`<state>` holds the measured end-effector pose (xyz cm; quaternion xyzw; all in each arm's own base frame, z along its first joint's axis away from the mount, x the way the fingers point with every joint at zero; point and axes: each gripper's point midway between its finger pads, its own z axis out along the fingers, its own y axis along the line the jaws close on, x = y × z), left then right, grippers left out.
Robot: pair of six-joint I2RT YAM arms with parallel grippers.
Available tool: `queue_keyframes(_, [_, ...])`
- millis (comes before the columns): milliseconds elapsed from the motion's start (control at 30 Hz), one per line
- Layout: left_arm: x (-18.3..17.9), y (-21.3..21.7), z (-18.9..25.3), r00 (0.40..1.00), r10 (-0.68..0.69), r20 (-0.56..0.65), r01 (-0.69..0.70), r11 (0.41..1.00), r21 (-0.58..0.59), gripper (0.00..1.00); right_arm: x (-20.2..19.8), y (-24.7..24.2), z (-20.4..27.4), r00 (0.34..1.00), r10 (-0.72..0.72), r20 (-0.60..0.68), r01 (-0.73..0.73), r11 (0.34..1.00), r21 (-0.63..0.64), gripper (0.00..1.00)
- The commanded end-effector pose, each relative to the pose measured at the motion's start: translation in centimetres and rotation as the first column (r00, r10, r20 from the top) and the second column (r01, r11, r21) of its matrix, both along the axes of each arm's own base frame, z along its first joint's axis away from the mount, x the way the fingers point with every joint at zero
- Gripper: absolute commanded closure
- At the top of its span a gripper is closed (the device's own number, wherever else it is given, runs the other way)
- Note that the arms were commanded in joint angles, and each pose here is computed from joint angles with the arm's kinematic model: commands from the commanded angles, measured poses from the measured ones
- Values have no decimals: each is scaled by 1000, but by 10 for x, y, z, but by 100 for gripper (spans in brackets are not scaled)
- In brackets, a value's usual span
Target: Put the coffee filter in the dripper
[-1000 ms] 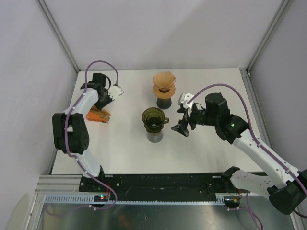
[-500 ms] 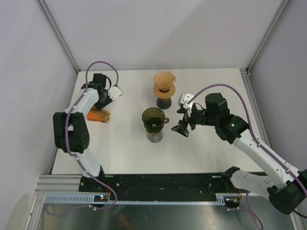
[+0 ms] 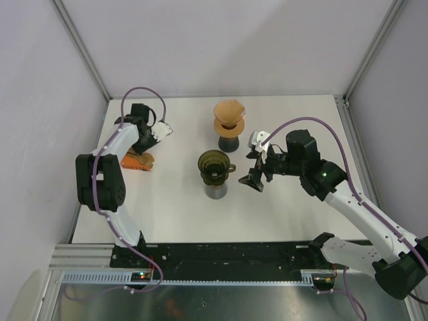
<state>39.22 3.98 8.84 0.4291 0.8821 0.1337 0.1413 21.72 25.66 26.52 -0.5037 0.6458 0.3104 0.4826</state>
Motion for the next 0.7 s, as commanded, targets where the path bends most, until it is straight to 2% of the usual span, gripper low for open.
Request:
queue_keyframes(0, [1,0,7,1000,-13,16,13,1000,3,99,-3,3,3,1000,24,10,-25,1000,11,10])
queue_keyframes(667, [-2,-20,65,984,-33,173,40,999,-35,100,-8,5,10,999,35,26,-36,999,25,9])
